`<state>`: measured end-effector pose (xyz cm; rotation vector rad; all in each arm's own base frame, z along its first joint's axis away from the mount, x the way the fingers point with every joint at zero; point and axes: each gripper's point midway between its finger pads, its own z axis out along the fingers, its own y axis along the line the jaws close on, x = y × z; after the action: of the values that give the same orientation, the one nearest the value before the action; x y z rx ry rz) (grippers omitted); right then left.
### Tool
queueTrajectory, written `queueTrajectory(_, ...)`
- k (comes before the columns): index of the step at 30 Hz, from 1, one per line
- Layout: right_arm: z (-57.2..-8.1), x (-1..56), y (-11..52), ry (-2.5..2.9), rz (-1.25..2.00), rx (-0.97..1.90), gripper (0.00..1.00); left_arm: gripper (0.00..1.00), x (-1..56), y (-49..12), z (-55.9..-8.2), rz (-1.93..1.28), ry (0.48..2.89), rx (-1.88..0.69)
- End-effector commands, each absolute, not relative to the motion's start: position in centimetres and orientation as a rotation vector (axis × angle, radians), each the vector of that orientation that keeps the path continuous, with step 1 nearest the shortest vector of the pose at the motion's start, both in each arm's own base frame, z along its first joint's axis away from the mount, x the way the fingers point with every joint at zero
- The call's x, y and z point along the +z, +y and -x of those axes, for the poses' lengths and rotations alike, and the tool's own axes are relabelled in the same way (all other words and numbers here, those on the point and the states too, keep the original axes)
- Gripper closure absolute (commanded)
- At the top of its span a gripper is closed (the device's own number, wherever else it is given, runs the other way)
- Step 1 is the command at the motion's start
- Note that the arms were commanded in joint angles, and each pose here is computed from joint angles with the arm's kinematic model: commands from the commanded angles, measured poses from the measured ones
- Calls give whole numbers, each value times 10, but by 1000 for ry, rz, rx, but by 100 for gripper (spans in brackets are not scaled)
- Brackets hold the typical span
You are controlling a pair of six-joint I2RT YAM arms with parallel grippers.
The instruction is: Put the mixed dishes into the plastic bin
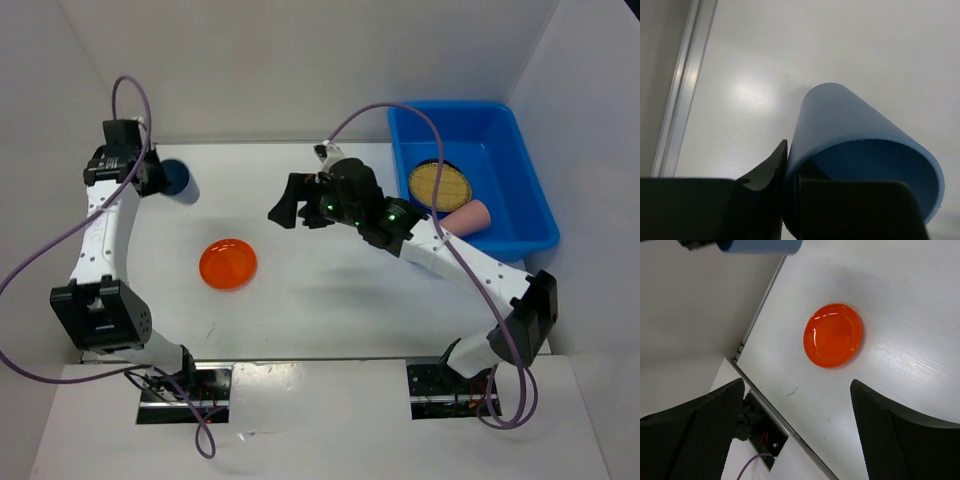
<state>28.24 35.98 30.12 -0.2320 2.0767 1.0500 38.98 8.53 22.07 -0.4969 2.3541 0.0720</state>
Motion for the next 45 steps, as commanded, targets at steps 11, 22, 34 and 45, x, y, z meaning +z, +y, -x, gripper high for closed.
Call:
queueTrajectory(11,-316,312,419,2027,76,763,42,100,248,-69,-391,48,2372,-60)
queueTrajectory(22,-345,297,415,2021,-58,612,50,100,244,-105,-382,-28,2392,-111)
queueTrajectory(34,-381,268,401,2052,-151,520,83,100,250,-109,-376,-45,2380,-160)
queueTrajectory(45,-395,276,382,2055,-199,495,100,23,274,-139,-382,-104,2289,-415)
